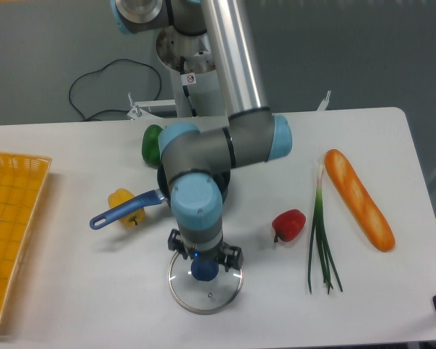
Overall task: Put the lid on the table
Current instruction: 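Open the gripper, release the lid's blue knob, and lift away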
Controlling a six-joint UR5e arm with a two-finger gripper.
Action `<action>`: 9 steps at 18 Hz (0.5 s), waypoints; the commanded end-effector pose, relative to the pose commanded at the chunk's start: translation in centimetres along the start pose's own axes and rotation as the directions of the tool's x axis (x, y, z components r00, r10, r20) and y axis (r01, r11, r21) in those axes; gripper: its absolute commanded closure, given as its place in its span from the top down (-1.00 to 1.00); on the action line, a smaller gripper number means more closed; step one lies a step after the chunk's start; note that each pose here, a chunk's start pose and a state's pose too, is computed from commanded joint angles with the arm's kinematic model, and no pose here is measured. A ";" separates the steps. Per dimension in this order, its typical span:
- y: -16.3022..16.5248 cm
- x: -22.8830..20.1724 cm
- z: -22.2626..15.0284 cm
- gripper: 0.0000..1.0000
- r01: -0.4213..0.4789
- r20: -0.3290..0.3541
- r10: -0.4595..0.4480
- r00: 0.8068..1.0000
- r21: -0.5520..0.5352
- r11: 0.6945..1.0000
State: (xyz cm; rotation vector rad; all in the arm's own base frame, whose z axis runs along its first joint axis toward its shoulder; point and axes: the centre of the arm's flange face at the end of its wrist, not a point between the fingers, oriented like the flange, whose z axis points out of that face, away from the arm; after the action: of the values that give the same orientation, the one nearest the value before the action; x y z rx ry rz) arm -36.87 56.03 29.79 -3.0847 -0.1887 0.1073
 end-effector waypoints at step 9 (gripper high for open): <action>8.2 -8.0 -3.6 1.00 -0.299 0.007 0.301 0.954 -0.073 0.951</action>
State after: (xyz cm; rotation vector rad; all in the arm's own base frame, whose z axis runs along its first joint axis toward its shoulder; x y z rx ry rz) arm -43.55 46.79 33.47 -3.1599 0.2851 0.1424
